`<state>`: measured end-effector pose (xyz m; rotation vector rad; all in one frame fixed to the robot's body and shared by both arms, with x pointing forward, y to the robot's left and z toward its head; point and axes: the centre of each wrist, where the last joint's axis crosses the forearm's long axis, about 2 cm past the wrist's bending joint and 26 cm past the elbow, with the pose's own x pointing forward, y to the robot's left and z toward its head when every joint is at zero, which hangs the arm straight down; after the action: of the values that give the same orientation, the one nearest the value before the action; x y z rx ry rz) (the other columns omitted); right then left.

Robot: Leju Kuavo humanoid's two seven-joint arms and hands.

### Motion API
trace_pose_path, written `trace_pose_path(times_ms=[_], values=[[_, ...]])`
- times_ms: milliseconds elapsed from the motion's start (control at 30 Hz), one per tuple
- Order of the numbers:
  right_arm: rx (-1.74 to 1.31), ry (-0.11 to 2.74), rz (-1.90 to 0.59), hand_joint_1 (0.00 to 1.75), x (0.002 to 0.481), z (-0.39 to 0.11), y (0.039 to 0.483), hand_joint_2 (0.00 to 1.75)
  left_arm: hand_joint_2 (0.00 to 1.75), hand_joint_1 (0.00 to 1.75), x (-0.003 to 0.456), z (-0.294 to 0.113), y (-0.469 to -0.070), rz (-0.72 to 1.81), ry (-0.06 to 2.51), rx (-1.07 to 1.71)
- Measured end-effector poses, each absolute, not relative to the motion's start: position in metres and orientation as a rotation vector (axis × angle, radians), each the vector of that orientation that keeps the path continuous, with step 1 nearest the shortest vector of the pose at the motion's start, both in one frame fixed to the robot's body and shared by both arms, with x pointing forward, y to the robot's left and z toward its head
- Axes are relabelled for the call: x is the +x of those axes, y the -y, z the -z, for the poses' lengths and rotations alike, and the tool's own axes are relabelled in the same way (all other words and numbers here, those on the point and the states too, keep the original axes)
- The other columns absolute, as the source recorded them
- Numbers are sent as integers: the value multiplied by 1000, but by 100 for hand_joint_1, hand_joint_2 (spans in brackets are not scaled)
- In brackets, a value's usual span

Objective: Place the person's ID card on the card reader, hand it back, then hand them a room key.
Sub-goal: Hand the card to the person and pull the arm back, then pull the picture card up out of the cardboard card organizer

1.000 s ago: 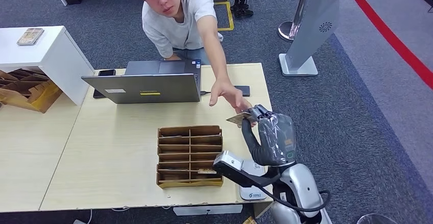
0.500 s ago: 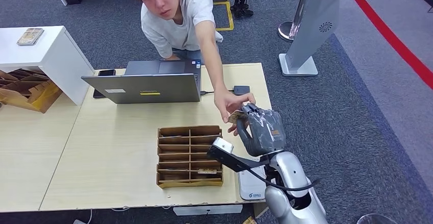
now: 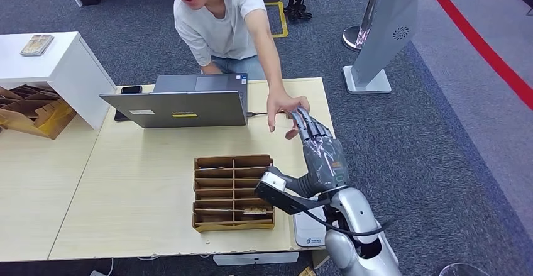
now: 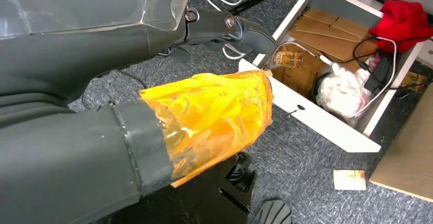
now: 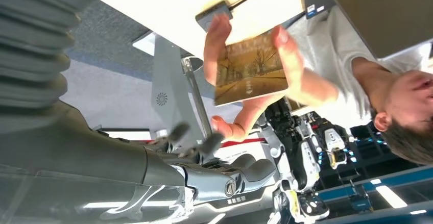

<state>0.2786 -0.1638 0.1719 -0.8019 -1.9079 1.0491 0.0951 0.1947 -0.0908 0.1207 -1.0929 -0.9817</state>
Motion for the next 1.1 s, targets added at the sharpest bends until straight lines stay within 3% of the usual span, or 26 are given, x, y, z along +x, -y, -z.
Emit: trace_pose_path(times_ms=[1100], values=[[-450,2141,-823,0,219,-184,150,0,0,0,94,91,-197,928,1097,170]])
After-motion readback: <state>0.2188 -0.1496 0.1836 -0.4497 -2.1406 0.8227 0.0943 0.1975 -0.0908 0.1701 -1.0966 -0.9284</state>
